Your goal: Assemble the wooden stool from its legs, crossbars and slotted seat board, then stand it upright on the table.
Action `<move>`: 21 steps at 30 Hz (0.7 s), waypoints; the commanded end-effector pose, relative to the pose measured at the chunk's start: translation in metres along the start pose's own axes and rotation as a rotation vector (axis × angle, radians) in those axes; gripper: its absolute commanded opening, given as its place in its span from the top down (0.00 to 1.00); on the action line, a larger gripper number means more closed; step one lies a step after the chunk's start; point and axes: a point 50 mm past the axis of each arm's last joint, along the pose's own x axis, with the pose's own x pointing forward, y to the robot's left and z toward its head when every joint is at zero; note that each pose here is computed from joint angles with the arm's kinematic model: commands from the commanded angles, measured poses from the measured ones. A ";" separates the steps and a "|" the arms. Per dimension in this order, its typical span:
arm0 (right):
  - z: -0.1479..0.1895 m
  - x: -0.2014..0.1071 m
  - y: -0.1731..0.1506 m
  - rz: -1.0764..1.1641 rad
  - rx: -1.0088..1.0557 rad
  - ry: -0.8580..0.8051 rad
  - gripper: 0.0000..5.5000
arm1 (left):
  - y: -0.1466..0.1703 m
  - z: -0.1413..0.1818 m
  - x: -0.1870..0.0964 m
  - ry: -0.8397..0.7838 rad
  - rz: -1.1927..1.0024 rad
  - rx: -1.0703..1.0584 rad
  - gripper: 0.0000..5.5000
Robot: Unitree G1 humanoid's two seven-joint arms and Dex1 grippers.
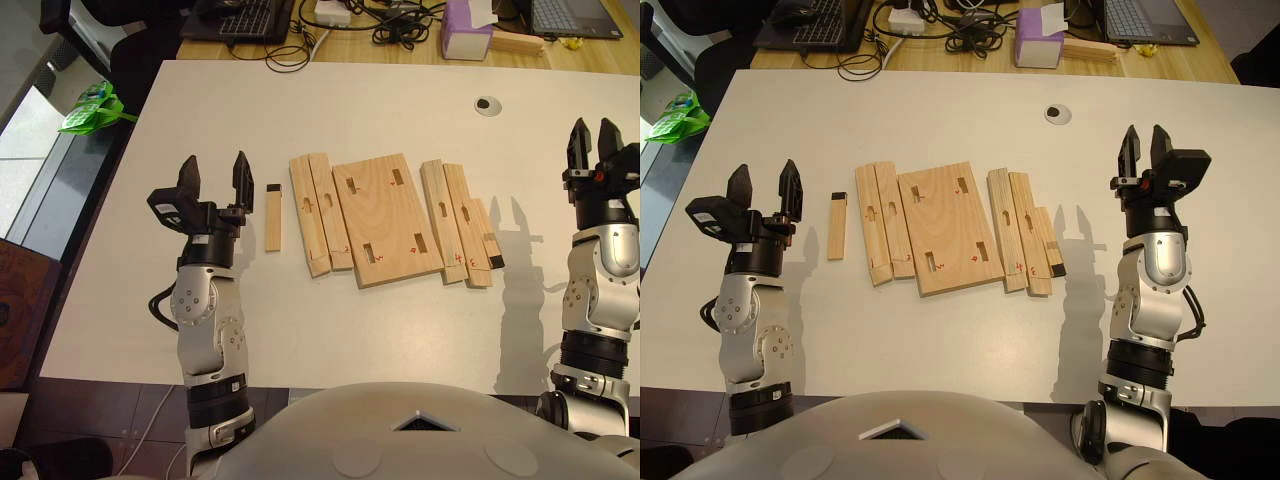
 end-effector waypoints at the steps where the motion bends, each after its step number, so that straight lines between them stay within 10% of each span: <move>1: 0.000 0.000 0.002 0.001 -0.002 -0.002 0.69 | 0.001 -0.002 0.000 0.019 -0.003 0.014 0.30; 21: -0.001 -0.001 0.003 -0.001 -0.002 -0.010 0.69 | 0.002 -0.003 0.000 0.019 -0.003 0.013 0.30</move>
